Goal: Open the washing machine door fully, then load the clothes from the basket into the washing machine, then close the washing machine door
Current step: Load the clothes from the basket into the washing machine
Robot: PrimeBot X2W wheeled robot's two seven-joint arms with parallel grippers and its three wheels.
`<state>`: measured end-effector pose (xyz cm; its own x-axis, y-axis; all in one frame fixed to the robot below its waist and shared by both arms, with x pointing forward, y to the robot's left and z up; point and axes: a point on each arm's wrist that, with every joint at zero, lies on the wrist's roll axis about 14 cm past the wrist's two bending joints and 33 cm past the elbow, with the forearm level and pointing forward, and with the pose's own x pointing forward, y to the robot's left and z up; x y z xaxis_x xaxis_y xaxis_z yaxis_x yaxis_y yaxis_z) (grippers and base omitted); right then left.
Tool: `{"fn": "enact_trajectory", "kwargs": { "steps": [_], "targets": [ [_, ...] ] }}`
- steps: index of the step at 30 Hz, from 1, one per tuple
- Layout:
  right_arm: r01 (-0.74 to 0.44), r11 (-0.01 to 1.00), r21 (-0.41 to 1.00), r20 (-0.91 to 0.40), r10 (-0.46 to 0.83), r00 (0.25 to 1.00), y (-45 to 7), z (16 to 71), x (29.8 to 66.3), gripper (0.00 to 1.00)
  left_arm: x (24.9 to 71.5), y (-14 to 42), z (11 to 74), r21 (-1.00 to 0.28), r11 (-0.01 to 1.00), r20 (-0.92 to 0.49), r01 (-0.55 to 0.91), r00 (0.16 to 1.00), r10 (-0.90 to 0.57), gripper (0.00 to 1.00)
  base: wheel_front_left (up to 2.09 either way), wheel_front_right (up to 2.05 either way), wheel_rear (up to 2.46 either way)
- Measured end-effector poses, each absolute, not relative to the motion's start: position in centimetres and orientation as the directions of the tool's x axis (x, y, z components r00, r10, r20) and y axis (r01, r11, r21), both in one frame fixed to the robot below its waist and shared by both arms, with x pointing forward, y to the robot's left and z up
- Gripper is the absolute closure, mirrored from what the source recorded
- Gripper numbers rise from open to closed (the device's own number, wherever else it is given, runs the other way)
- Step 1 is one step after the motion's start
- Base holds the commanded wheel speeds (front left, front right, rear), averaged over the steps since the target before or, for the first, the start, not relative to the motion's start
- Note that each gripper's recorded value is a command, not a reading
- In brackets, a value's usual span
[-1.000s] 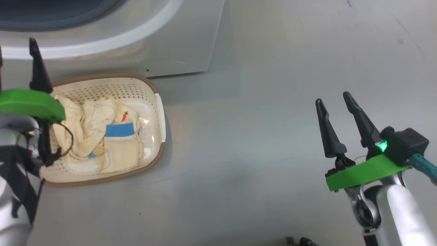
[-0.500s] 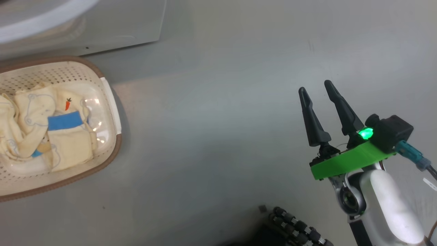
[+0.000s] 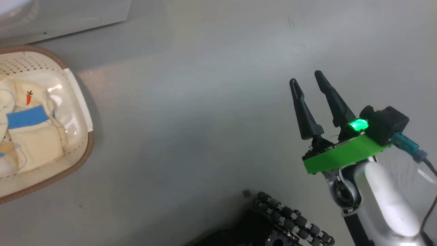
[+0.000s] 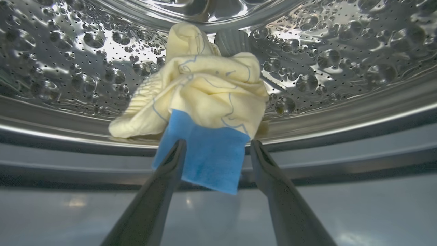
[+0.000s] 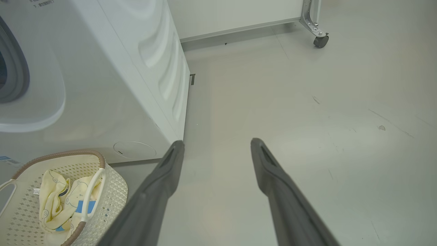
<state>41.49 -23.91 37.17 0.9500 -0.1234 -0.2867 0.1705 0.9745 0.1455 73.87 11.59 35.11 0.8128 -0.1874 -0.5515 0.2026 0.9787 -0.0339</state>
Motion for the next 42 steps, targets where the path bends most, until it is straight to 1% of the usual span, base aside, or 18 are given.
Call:
{"fn": "enact_trajectory", "kwargs": {
  "steps": [2, 10, 12, 14, 15, 16, 17, 24, 26, 29, 34, 39, 42],
  "targets": [
    [0.171, 0.975, 0.144, -0.289, -0.124, 0.949, -23.9, 37.1, 41.4, 0.00, 73.9, 11.6, 35.0, -0.034, 0.979, -0.566, 0.202, 0.803, -0.186, 0.00, 0.00, 0.00, 0.00],
    [0.186, 0.970, 0.156, -0.305, -0.132, 0.943, -24.0, 36.9, 40.9, 0.00, 73.6, 11.9, 33.2, -0.033, 0.978, -0.688, 0.206, 0.705, -0.172, 0.00, 0.00, 0.00, 0.00],
    [0.193, 0.969, 0.156, -0.312, -0.137, 0.940, -24.1, 36.7, 40.7, 0.00, 73.7, 11.9, 32.8, -0.029, 0.979, -0.703, 0.203, 0.692, -0.164, 0.00, 0.00, 0.00, 0.00],
    [0.200, 0.968, 0.150, -0.319, -0.144, 0.937, -24.3, 36.6, 40.6, 0.00, 73.9, 11.8, 32.7, -0.022, 0.978, -0.706, 0.208, 0.689, -0.162, 0.55, 0.00, 0.00, 0.00],
    [0.205, 0.967, 0.149, -0.322, -0.149, 0.935, -24.5, 36.5, 40.5, 0.00, 74.1, 11.8, 32.6, -0.019, 0.978, -0.703, 0.208, 0.693, -0.160, 0.55, 0.00, 0.00, 0.00],
    [0.210, 0.966, 0.150, -0.324, -0.153, 0.934, -24.6, 36.4, 40.4, 0.00, 74.2, 11.8, 32.6, -0.010, 0.979, -0.699, 0.205, 0.698, -0.154, 0.91, 0.00, 0.00, 0.00],
    [0.213, 0.966, 0.148, -0.326, -0.155, 0.932, -24.7, 36.4, 40.4, 0.00, 74.3, 11.6, 32.5, -0.009, 0.978, -0.697, 0.208, 0.700, -0.155, 1.00, 0.00, 0.00, 0.00],
    [0.221, 0.963, 0.156, -0.334, -0.160, 0.929, -24.7, 36.0, 40.4, 0.00, 74.8, 11.4, 32.7, -0.011, 0.980, -0.661, 0.201, 0.733, -0.158, 1.00, 0.00, 0.00, 0.00],
    [0.219, 0.963, 0.156, -0.334, -0.157, 0.930, -24.7, 35.9, 40.5, 0.00, 75.2, 11.5, 33.0, -0.002, 0.980, -0.635, 0.198, 0.757, -0.155, 1.00, 0.00, 0.00, 0.00],
    [0.208, 0.965, 0.160, -0.319, -0.149, 0.936, -24.7, 36.2, 41.3, 0.00, 76.9, 12.0, 34.6, 0.021, 0.984, -0.539, 0.175, 0.831, -0.136, 1.00, 0.00, 0.00, 0.00],
    [0.214, 0.965, 0.155, -0.325, -0.155, 0.933, -24.9, 35.9, 41.4, 0.00, 79.7, 13.1, 37.5, 0.011, 0.994, -0.365, 0.113, 0.925, -0.101, 1.00, 0.00, 0.00, 0.00],
    [0.226, 0.963, 0.146, -0.337, -0.166, 0.927, -25.3, 35.4, 41.3, 0.00, 81.2, 14.0, 38.4, -0.017, 0.997, -0.249, 0.071, 0.966, -0.073, 1.00, 0.00, 0.00, 0.00],
    [0.232, 0.962, 0.143, -0.340, -0.173, 0.925, -25.5, 35.2, 41.3, 0.00, 81.6, 14.3, 37.5, -0.016, 0.998, -0.258, 0.066, 0.964, -0.068, 1.00, 0.00, 0.00, 0.00]
  ]
}}
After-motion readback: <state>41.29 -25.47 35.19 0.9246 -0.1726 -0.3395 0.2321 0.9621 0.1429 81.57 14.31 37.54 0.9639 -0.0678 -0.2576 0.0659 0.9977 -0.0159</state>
